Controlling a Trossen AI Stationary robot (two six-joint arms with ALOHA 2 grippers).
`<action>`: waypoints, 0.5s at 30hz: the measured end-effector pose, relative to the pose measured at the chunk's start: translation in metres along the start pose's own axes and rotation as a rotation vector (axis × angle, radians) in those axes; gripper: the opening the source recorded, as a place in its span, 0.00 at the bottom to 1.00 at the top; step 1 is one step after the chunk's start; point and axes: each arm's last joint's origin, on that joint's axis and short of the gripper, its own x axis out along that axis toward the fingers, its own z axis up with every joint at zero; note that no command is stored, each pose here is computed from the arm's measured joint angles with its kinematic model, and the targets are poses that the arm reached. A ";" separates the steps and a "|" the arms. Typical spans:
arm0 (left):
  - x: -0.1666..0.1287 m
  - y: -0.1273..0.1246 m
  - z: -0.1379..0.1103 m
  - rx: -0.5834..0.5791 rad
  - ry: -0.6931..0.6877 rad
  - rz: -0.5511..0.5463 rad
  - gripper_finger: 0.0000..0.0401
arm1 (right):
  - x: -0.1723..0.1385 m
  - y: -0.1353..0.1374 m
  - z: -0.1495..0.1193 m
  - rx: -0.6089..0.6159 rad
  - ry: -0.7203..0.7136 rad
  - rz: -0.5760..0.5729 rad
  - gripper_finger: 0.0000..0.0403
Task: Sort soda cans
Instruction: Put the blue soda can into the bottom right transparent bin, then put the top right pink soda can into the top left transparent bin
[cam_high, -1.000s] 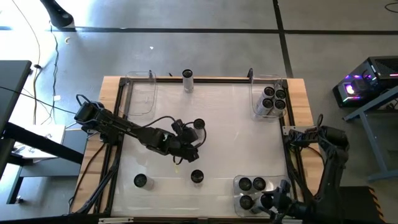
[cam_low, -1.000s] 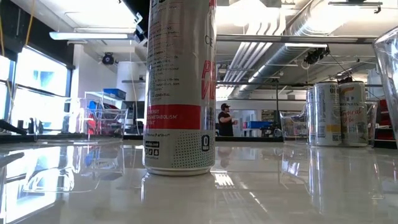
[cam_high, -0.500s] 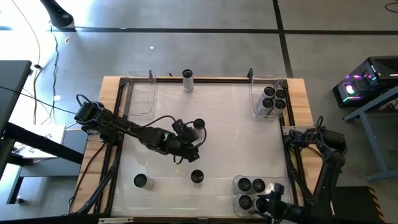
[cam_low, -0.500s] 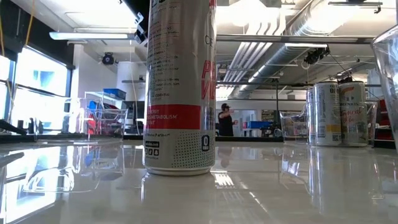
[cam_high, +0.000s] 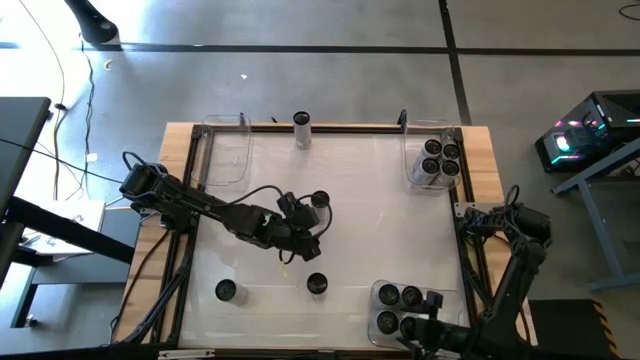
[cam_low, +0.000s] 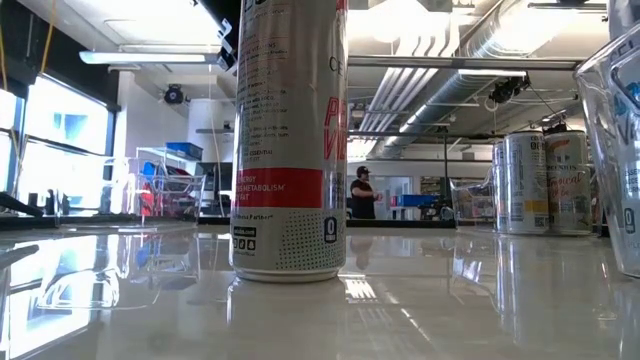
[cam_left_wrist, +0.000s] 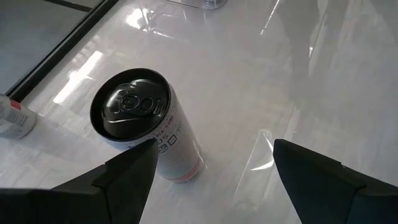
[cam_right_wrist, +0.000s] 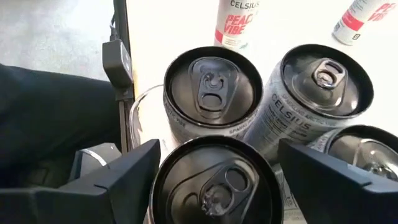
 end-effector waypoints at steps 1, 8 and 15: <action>0.000 0.000 0.000 0.000 0.001 -0.001 0.78 | 0.000 0.000 0.000 -0.004 -0.002 0.000 0.80; 0.000 0.000 0.000 0.000 0.005 -0.009 0.78 | -0.005 0.001 0.004 -0.016 -0.011 0.003 0.81; 0.000 -0.001 0.001 0.008 0.000 -0.017 0.78 | -0.024 0.007 0.027 -0.076 -0.028 0.043 0.81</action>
